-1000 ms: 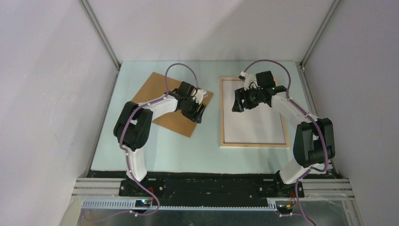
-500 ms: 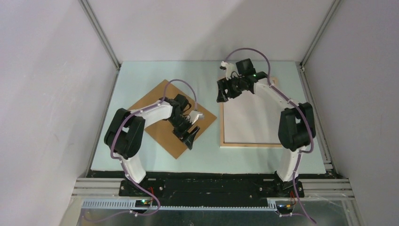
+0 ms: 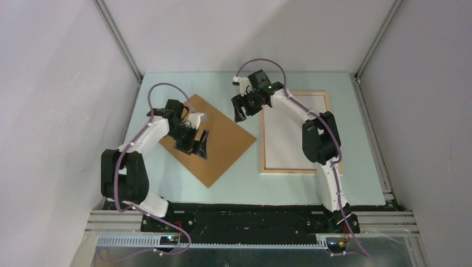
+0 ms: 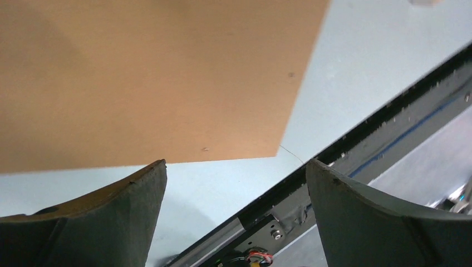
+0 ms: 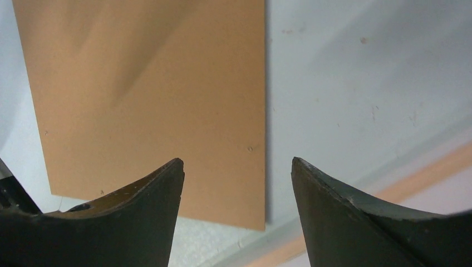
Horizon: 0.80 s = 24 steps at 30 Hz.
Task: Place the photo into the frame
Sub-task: Adjust the photo frame item at the center of the board.
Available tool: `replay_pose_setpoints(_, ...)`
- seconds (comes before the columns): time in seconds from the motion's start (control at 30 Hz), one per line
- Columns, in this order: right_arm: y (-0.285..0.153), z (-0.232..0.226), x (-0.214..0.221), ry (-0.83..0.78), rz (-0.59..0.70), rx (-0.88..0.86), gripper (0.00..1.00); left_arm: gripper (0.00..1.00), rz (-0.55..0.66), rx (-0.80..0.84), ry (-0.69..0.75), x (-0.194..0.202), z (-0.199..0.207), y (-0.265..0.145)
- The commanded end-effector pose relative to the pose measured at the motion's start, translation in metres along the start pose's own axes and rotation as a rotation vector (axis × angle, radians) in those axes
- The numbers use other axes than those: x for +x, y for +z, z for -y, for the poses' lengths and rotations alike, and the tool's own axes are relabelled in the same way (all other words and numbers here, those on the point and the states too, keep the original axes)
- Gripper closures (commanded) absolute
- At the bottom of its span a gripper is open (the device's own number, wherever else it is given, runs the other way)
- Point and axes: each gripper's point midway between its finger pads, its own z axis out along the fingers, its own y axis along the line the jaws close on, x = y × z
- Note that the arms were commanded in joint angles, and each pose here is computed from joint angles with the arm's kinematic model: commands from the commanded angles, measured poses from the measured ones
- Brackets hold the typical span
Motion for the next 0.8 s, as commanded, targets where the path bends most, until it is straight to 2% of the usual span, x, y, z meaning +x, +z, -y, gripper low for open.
replay_pose_setpoints(0.0,0.019,-0.007,-0.007,0.009,-0.016,-0.004,0.24,0.00,0.123,-0.111,-0.207,-0.019,-0.041,-0.018)
replay_pose_setpoints(0.17,0.036,-0.006,-0.010,0.053,-0.033,-0.022,0.23,0.00,0.167,-0.196,-0.429,-0.009,-0.095,-0.019)
replay_pose_setpoints(0.37,0.050,-0.006,-0.004,0.112,-0.064,-0.079,0.23,0.00,0.171,-0.225,-0.609,0.006,-0.127,-0.006)
replay_pose_setpoints(0.77,0.071,-0.006,0.000,0.207,-0.083,-0.175,0.19,0.00,0.155,-0.199,-0.680,0.011,-0.137,0.010)
